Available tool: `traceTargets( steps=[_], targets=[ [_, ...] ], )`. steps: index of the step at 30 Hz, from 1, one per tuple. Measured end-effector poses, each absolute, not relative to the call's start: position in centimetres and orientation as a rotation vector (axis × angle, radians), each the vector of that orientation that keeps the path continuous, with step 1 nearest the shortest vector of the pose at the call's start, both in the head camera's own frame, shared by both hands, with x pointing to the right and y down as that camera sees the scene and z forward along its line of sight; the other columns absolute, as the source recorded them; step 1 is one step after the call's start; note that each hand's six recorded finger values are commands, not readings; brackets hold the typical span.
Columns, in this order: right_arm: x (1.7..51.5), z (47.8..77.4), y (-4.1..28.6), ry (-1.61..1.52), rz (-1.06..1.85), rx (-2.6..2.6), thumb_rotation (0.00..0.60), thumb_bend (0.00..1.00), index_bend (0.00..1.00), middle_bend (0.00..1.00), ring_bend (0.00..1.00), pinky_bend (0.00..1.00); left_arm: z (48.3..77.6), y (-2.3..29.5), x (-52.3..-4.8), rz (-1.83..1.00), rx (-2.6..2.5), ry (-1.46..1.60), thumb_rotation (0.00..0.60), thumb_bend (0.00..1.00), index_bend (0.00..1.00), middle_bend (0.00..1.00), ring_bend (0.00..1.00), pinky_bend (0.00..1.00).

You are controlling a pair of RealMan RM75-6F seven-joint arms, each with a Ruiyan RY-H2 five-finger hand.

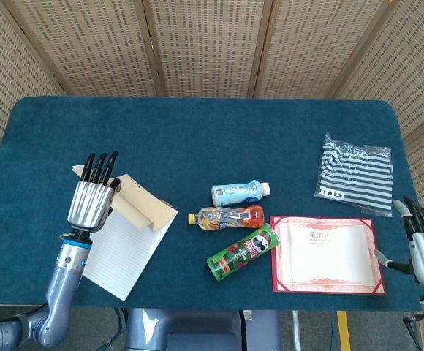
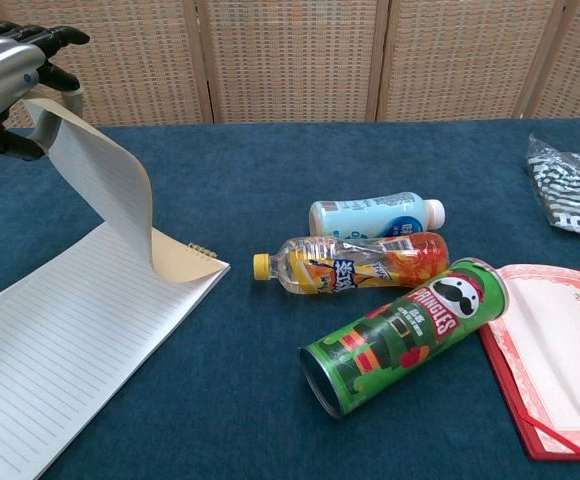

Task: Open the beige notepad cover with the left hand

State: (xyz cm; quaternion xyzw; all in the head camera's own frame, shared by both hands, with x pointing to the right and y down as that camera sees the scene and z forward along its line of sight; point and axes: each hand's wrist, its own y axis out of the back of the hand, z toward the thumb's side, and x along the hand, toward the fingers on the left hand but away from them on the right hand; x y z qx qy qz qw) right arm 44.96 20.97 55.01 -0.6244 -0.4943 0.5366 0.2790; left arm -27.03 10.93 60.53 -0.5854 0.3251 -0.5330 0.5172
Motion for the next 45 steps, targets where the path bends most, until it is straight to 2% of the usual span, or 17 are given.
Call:
traceTargets(
  steps=[7, 37, 42, 45],
  targets=[
    [45.1, 55.2, 20.9, -1.33, 1.447, -1.681, 0.6, 0.21, 0.03, 0.0, 0.0, 0.0, 61.7, 8.4, -26.1, -1.289, -1.374, 0.801, 0.6, 0.69, 0.78, 0.0, 0.0, 0.0],
    [46.4, 56.7, 20.4, -1.35, 1.509, -1.692, 0.6, 0.21, 0.03, 0.0, 0.0, 0.0, 66.1, 1.6, -23.9, -1.313, -1.294, 0.834, 0.6, 0.64, 0.78, 0.0, 0.0, 0.0],
    [46.7, 57.1, 20.2, -1.356, 1.524, -1.694, 0.6, 0.21, 0.03, 0.0, 0.0, 0.0, 66.9, 0.7, -23.7, -1.325, -1.277, 0.824, 0.6, 0.64, 0.73, 0.0, 0.0, 0.0],
    [46.9, 57.3, 20.1, -1.363, 1.528, -1.695, 0.6, 0.21, 0.03, 0.0, 0.0, 0.0, 67.3, 0.0, -23.5, -1.33, -1.265, 0.819, 0.6, 0.62, 0.65, 0.0, 0.0, 0.0]
  ],
)
